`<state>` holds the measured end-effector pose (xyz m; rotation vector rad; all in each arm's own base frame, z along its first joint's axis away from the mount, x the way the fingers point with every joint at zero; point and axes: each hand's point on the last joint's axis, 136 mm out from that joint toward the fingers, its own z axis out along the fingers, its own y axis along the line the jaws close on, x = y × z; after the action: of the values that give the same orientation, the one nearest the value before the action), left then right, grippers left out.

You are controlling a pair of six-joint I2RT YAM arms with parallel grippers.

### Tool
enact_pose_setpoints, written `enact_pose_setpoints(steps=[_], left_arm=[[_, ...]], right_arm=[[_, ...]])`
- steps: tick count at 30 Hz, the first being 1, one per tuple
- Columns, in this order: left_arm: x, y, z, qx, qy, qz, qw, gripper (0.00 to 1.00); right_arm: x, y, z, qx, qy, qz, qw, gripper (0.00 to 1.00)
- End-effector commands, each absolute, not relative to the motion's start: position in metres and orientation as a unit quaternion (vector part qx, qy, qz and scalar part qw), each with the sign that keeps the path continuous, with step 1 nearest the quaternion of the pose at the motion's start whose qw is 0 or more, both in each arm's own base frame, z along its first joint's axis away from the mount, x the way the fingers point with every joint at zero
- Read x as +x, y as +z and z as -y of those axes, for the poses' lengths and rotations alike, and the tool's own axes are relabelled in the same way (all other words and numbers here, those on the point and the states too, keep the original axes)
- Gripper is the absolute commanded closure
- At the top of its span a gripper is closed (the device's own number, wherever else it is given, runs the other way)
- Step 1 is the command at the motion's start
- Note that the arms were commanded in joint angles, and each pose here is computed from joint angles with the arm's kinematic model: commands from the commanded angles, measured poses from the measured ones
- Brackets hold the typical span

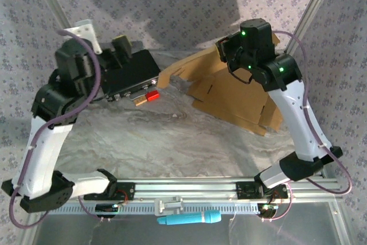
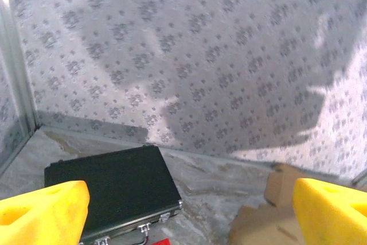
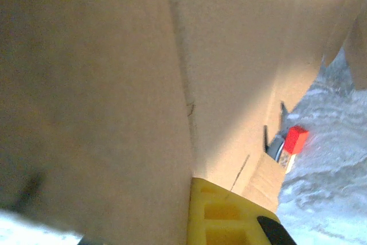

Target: Fold the paper box

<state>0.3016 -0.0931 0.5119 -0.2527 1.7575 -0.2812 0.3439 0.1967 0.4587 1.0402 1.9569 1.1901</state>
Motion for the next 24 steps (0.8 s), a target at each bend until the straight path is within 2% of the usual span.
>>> enact_pose_setpoints(steps=[1, 3, 5, 7, 10, 13, 18, 24], left_arm=[[0.323, 0.473, 0.102, -0.142, -0.187, -0.803, 0.547, 0.12], [0.328, 0.465, 0.093, -0.167, -0.200, -0.814, 0.520, 0.12], [0.333, 0.453, 0.085, -0.192, -0.208, -0.825, 0.489, 0.13], [0.337, 0.449, 0.084, -0.208, -0.229, -0.831, 0.462, 0.14], [0.348, 0.434, 0.099, -0.204, -0.254, -0.850, 0.413, 0.13], [0.358, 0.420, 0.117, -0.188, -0.274, -0.870, 0.365, 0.11], [0.379, 0.424, 0.136, -0.181, -0.300, -0.863, 0.363, 0.13], [0.413, 0.381, 0.174, -0.160, -0.296, -0.885, 0.321, 0.11]], right_arm=[[0.327, 0.486, -0.183, 0.470, 0.462, -0.681, 0.321, 1.00], [0.337, 0.496, -0.184, 0.472, 0.457, -0.678, 0.329, 1.00], [0.358, 0.486, -0.182, 0.508, 0.441, -0.674, 0.304, 1.00], [0.392, 0.466, -0.189, 0.533, 0.437, -0.671, 0.272, 1.00], [0.444, 0.409, -0.213, 0.584, 0.445, -0.659, 0.162, 1.00], [0.485, 0.371, -0.236, 0.579, 0.456, -0.665, 0.124, 1.00], [0.492, 0.343, -0.236, 0.552, 0.420, -0.705, 0.146, 1.00], [0.483, 0.288, -0.238, 0.565, 0.400, -0.715, 0.099, 1.00]])
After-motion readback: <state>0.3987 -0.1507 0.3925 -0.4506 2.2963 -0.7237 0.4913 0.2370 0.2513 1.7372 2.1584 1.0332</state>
